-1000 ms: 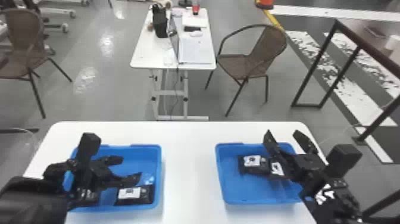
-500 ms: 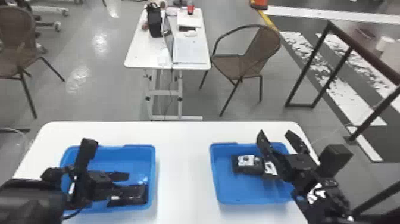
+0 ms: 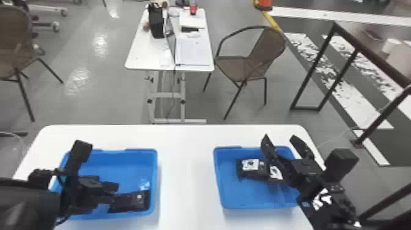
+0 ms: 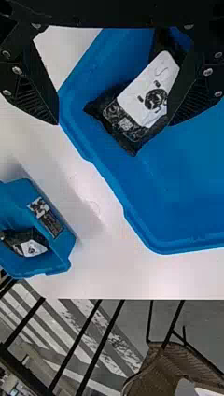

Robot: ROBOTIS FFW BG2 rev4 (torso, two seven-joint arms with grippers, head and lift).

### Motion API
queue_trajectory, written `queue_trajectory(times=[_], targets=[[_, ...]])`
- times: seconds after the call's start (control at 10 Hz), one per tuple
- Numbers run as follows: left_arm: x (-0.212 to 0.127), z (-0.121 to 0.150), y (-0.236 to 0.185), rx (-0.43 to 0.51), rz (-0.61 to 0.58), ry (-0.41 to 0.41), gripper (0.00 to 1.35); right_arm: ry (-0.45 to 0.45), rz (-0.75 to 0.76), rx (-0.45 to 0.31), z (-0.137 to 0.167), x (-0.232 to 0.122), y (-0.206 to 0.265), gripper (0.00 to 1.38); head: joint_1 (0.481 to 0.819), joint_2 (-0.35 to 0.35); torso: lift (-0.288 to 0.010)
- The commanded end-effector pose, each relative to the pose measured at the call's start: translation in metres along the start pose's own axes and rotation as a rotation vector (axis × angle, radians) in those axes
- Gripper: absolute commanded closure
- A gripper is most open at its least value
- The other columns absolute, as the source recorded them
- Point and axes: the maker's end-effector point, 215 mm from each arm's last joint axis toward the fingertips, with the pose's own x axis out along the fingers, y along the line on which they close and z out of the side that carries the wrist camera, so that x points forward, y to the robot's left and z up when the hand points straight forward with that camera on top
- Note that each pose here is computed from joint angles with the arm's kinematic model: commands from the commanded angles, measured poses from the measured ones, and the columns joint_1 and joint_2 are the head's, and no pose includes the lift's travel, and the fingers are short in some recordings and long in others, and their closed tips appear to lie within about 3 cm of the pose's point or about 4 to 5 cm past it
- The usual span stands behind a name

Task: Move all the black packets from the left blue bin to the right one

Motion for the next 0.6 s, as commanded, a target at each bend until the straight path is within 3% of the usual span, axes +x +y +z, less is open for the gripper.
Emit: queue_trajectory(times=[0.0, 0.5], targets=[[-0.012, -0.006, 0.009, -0.016, 0.042, 0.033, 0.19, 0.003, -0.002, 0.012, -0.002, 0.000, 0.000, 0.21, 0.695, -0.124, 0.000], [-0.019, -0.036, 0.027, -0.050, 0.121, 0.123, 0.19, 0.011, -0.002, 0.030, -0.008, 0.001, 0.000, 0.21, 0.695, -0.079, 0.000]])
